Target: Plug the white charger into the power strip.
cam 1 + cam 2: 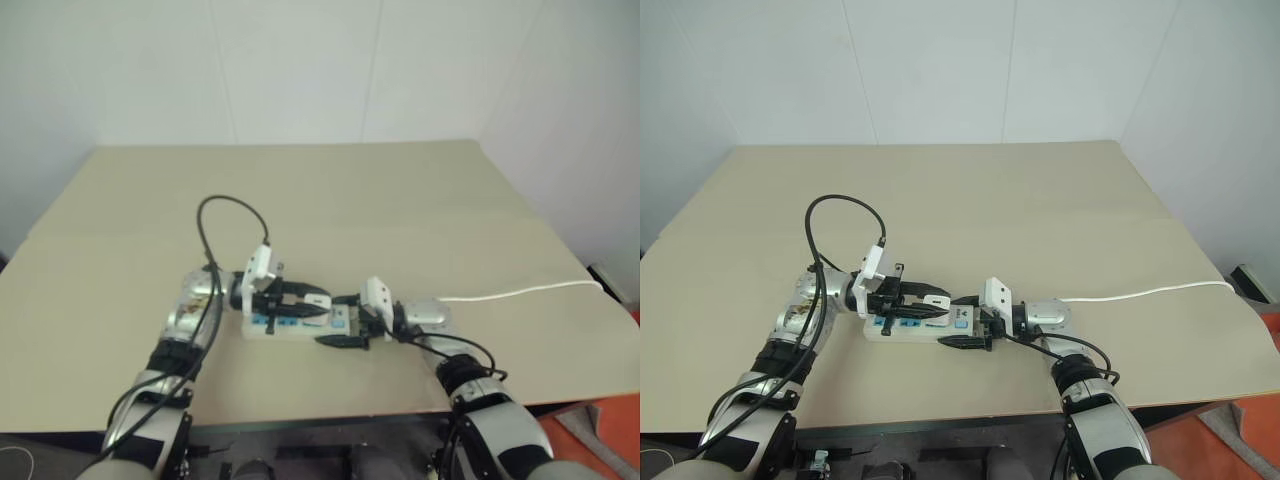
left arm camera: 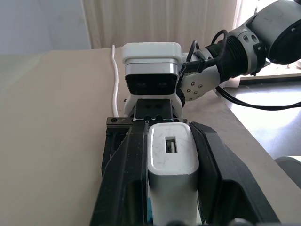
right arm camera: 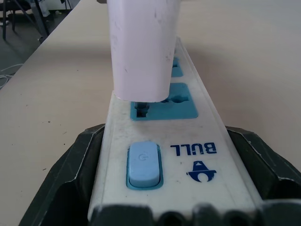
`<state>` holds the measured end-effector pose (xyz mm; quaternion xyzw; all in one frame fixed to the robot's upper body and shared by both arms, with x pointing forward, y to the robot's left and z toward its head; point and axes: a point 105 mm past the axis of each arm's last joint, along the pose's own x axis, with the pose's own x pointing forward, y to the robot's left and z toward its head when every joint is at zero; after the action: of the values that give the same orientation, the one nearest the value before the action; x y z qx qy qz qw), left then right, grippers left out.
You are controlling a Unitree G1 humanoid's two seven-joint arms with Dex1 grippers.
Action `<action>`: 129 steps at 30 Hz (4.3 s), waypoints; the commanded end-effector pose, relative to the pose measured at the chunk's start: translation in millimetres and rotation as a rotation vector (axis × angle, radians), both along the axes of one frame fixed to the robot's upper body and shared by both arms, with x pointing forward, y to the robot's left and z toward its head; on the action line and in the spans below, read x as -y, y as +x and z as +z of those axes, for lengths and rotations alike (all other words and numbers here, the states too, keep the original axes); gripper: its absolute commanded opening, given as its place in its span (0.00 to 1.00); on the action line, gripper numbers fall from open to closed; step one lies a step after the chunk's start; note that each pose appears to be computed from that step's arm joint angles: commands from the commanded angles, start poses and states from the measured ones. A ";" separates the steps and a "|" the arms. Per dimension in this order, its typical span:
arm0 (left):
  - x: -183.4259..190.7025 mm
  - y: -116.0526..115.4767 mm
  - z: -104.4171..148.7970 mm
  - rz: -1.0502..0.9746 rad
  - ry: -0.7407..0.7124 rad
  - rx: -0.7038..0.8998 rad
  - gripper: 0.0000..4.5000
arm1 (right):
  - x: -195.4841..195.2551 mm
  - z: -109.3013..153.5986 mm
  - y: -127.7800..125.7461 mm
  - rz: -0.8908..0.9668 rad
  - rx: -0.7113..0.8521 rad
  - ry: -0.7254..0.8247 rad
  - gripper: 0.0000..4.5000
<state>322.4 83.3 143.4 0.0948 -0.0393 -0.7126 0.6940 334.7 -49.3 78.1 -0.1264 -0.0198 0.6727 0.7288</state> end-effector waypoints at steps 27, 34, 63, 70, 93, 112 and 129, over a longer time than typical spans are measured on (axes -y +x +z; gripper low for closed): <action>-8.5 1.8 -11.1 0.033 0.031 0.000 0.23 | -2.9 -6.1 -4.1 0.011 -0.024 -0.012 0.76; -15.0 -0.5 -27.2 0.061 0.064 -0.029 0.23 | -2.1 -6.1 -4.1 0.012 -0.024 -0.014 0.76; -21.2 -4.2 -49.6 0.088 0.112 -0.048 0.23 | -2.6 -5.7 -3.5 0.013 -0.022 -0.017 0.76; -22.1 -4.1 -51.0 0.092 0.126 -0.063 0.23 | -3.1 -5.9 -3.6 0.015 -0.024 -0.016 0.76; -28.3 13.6 -0.7 0.128 0.082 -0.037 0.99 | -5.0 -6.0 -4.3 0.017 -0.030 -0.007 0.76; -108.2 12.8 54.2 0.293 0.129 0.130 1.00 | 30.6 8.9 -4.7 -0.030 0.030 -0.053 0.99; -170.9 -43.3 37.0 0.597 0.202 0.091 1.00 | 139.3 66.9 -33.2 -0.298 0.107 -0.096 0.99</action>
<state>283.7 253.0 159.9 0.1887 0.0618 -0.4838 0.8524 302.6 -184.9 127.4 -0.1938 0.0187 0.5592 0.8059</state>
